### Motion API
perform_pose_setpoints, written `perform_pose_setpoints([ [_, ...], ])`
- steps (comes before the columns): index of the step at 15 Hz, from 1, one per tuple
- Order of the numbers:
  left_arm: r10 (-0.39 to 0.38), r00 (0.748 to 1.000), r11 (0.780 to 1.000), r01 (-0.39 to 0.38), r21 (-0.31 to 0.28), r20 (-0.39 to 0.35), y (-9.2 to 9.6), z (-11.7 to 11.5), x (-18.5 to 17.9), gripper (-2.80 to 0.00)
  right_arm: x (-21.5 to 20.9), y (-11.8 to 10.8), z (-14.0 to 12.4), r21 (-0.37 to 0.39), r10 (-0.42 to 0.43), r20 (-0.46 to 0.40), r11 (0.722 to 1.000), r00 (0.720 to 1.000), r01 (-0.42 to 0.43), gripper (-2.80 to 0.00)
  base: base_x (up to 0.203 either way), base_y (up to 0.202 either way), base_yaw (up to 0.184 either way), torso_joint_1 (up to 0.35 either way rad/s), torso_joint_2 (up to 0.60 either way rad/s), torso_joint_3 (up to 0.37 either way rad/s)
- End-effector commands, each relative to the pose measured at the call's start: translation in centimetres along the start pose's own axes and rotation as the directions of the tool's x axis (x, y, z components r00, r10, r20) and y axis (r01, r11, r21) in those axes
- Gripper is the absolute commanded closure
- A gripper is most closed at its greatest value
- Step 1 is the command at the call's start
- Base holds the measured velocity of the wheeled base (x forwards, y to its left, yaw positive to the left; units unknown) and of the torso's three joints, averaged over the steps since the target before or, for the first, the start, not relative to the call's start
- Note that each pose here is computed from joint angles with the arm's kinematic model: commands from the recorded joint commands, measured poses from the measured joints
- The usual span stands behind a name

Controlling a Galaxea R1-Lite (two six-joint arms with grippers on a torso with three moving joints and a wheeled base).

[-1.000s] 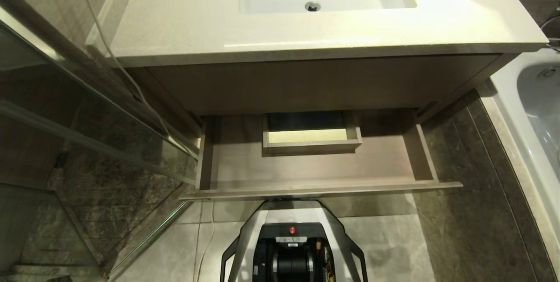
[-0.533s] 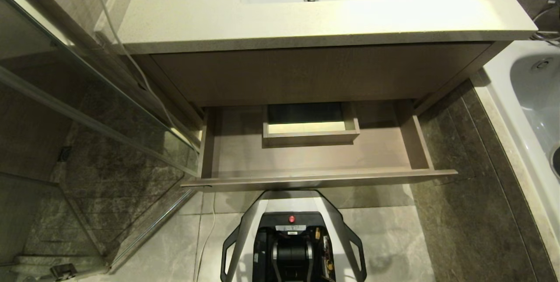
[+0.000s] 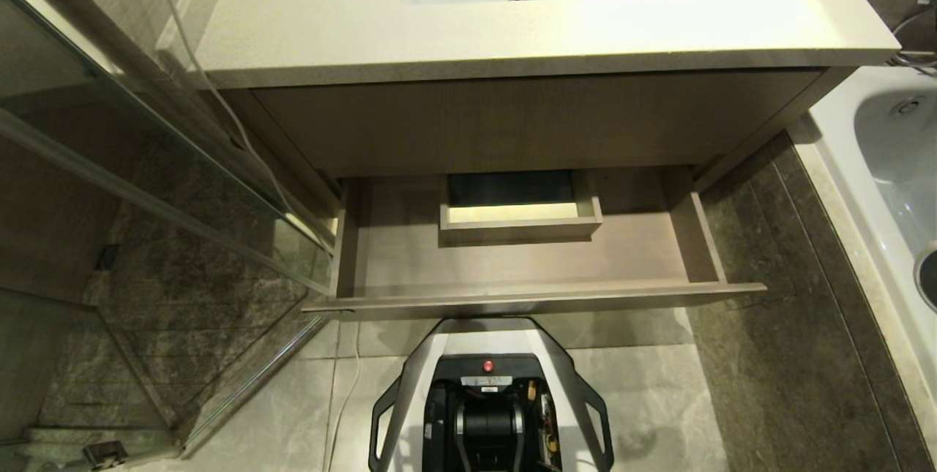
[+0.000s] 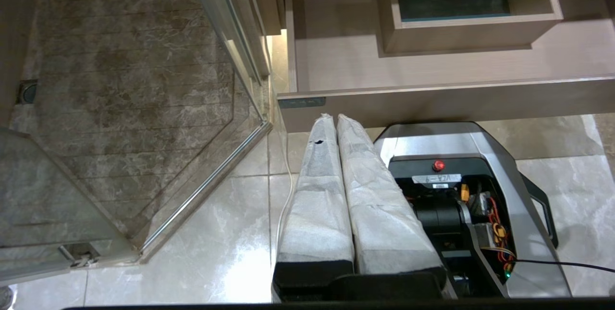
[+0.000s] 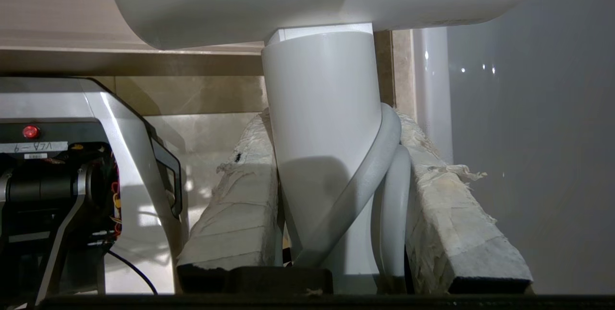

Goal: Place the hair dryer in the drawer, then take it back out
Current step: Put it into the drawer

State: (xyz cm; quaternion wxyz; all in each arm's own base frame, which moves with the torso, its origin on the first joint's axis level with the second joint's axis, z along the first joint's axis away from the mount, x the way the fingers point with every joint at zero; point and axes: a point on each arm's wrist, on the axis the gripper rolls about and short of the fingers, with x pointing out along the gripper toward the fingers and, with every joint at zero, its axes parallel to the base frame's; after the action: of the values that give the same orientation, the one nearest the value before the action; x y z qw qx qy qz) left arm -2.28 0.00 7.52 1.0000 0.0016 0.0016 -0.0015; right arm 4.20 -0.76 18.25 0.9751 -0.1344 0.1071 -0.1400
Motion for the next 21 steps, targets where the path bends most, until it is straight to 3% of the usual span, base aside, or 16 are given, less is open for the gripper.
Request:
perform_pose_setpoints([
  [1, -0.001, 1.000, 1.000, 0.001, 0.000, 0.000, 0.00, -0.02, 0.01, 0.00, -0.06, 0.06, -0.33, 0.000, -0.003, 0.000, 1.000, 1.000, 0.003, 0.00, 0.000, 0.000, 0.000, -0.195, 0.34, 0.132],
  [21, -0.001, 1.000, 1.000, 0.001, 0.000, 0.000, 0.00, -0.01, 0.00, 0.00, 0.75, 0.68, -1.22, 0.007, 0.044, -0.015, 0.999, 0.999, -0.044, 0.00, 0.000, 0.000, 0.000, -0.223, 0.37, 0.139],
])
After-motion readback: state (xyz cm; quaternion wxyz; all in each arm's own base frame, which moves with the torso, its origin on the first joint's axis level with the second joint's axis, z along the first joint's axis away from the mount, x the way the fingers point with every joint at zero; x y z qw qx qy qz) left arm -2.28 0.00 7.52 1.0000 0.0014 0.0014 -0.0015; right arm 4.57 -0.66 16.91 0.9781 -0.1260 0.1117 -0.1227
